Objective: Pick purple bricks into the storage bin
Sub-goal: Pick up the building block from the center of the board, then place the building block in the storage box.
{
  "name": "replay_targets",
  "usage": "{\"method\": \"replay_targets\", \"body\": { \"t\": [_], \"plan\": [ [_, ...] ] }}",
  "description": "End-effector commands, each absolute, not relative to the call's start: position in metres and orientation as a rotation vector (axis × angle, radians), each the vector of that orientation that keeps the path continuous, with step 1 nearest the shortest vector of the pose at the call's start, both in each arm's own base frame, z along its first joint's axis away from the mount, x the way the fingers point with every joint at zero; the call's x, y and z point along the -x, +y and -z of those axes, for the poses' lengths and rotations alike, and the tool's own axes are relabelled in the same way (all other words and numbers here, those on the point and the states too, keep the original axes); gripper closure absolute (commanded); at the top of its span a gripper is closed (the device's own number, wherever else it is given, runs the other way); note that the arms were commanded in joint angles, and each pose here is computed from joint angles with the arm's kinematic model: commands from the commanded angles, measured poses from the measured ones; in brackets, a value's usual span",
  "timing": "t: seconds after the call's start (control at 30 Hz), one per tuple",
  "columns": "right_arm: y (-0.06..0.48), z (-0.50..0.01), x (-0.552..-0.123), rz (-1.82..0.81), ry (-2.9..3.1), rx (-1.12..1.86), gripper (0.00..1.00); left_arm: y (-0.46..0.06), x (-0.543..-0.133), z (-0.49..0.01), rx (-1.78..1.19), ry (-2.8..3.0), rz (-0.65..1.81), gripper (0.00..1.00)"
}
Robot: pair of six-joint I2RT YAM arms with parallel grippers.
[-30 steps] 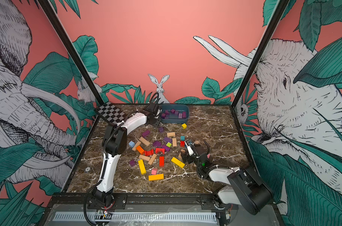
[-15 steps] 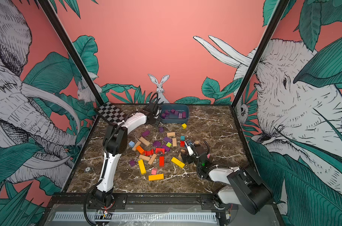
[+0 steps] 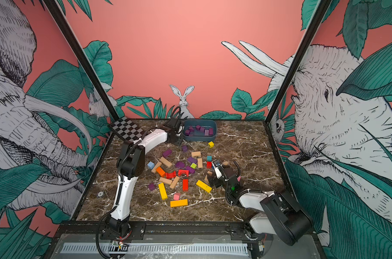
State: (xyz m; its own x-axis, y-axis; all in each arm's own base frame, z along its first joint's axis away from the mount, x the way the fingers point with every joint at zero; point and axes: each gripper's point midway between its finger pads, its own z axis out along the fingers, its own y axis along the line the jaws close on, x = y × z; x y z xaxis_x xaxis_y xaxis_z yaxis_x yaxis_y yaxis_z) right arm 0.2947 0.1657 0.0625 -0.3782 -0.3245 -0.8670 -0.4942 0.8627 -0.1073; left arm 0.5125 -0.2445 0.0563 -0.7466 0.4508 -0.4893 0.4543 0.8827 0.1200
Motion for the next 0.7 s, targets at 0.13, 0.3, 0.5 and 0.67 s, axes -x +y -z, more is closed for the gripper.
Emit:
{"method": "replay_targets", "body": {
  "t": [0.13, 0.3, 0.5, 0.67],
  "plan": [
    [0.162, -0.071, -0.311, -0.163, 2.003, 0.536, 0.01, -0.276, -0.526, -0.164, -0.634, 2.337, 0.103, 0.80],
    [0.160, -0.069, -0.318, -0.141, 2.042, 0.514, 0.01, -0.294, -0.554, -0.198, -0.578, 2.215, 0.161, 0.77],
    [0.162, -0.065, -0.321, -0.143, 2.078, 0.524, 0.01, -0.324, -0.571, -0.186, -0.554, 2.178, 0.277, 0.77],
    [0.159, -0.066, -0.322, -0.150, 2.086, 0.510, 0.01, -0.348, -0.571, -0.174, -0.559, 2.158, 0.349, 0.77]
  ]
}}
